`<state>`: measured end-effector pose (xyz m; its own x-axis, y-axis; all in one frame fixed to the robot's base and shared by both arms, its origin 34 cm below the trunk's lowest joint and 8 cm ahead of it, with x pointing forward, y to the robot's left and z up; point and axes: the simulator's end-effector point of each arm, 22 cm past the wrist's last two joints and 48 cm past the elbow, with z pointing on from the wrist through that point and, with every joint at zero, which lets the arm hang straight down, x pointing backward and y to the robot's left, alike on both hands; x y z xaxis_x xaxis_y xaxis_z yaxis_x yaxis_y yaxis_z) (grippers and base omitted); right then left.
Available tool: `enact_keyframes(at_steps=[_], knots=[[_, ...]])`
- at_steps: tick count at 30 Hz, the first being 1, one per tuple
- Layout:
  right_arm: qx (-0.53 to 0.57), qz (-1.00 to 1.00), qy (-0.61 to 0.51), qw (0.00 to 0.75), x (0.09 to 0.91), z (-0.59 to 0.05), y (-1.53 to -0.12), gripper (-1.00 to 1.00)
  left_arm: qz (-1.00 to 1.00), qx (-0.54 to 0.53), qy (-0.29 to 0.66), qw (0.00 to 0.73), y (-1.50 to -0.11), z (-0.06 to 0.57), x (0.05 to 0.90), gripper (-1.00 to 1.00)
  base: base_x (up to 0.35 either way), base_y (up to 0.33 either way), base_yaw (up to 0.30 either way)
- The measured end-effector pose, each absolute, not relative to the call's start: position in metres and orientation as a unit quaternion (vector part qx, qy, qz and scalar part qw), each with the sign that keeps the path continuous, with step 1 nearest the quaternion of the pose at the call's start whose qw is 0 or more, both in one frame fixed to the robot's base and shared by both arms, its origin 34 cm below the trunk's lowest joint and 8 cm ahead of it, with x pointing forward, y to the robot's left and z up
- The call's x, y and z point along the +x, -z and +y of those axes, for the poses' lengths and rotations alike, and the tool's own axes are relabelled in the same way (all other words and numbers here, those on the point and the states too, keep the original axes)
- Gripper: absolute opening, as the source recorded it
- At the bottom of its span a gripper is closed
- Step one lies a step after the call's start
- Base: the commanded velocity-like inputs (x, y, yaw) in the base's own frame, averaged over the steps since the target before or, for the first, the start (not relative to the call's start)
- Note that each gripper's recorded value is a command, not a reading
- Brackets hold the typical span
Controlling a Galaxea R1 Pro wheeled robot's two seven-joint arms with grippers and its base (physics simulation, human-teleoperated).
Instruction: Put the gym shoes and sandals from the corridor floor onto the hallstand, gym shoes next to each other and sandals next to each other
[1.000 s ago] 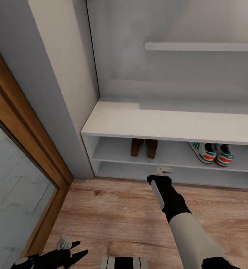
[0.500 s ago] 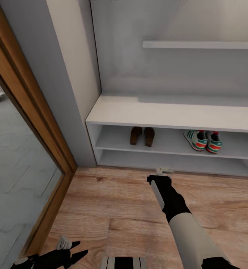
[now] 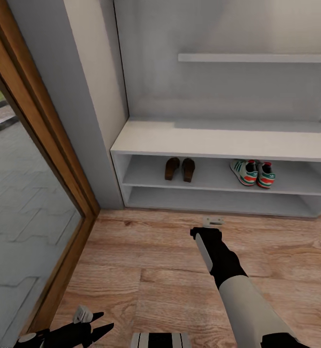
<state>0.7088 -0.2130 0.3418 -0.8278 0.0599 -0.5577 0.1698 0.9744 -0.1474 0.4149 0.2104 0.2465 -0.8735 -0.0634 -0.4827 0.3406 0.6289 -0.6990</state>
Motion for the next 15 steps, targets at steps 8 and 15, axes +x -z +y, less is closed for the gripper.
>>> enact_keyframes(at_steps=[8, 15], knots=[[0.057, 0.953, 0.097, 0.281, 0.703, -0.212, -0.343, 1.00, 0.869, 0.083, 0.422, 0.247, -0.254, 0.212, 0.420, 1.00, -0.001, 0.000, 0.000], [0.055, 0.952, 0.096, 0.285, 0.702, -0.211, -0.354, 1.00, 0.865, 0.088, 0.419, 0.260, -0.264, 0.214, 0.428, 1.00, 0.000, 0.000, 0.000]])
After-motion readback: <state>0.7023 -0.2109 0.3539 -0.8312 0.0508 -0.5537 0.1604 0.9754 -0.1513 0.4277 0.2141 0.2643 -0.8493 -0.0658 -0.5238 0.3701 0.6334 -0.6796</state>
